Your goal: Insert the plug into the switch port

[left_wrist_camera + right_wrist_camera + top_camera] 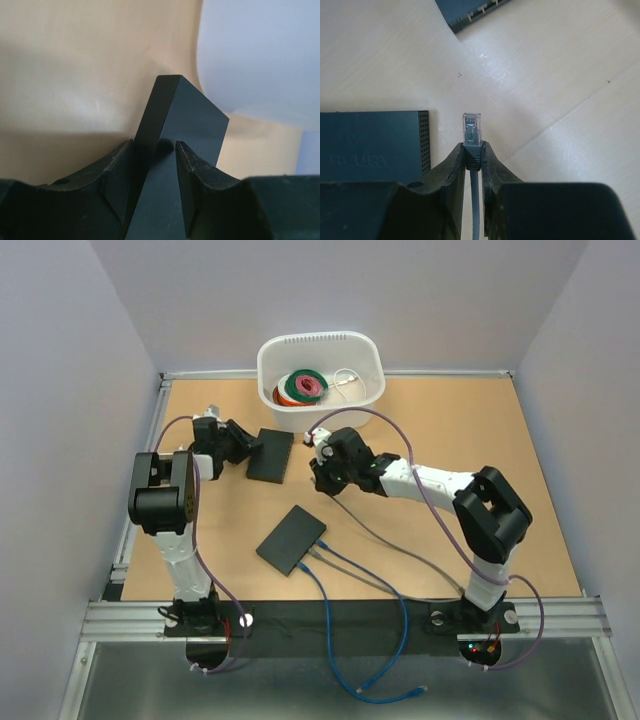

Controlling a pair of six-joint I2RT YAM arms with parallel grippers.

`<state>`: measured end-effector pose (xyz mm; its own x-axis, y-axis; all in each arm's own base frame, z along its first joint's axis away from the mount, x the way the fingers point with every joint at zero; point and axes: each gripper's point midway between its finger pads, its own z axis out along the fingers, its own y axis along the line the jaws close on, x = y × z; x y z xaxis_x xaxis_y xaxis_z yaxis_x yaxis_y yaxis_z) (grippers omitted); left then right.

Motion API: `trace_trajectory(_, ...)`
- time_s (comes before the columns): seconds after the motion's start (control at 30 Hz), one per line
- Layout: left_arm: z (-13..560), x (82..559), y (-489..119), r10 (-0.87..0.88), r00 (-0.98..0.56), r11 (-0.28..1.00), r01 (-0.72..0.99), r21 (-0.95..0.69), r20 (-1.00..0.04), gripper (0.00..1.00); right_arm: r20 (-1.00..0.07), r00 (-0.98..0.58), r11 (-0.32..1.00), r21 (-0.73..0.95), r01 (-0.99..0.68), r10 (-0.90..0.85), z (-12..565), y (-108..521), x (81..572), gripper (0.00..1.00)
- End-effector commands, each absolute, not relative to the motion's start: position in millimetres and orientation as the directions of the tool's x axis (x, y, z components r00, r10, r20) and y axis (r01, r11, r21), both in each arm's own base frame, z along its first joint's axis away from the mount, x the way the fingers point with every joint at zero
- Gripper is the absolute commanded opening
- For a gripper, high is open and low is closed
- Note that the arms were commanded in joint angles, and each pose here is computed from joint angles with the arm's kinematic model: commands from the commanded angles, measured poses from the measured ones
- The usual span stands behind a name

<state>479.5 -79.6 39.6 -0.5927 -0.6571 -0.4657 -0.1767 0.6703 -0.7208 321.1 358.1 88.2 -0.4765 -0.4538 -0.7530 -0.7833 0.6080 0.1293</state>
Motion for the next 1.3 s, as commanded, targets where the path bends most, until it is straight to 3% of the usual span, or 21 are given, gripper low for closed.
trace_trajectory(0.0, 49, 458, -112, -0.629, -0.64, 0.643, -0.107, -0.758, -0.443, 0.5, -0.785, -0.456, 0.598, 0.139, -0.79, -0.419, 97, 377, 337, 0.01)
trace_trajectory(0.63, 58, 487, -146, -0.527, -0.69, 0.644, 0.058, -0.763, -0.497, 0.48, -0.739, -0.465, 0.645, 0.054, -0.762, -0.488, 48, 382, 405, 0.0)
trace_trajectory(1.27, 53, 471, -181, -0.437, -0.731, 0.665, 0.13, -0.736, -0.524, 0.48, -0.66, -0.488, 0.542, 0.142, -0.828, -0.572, 35, 403, 367, 0.01)
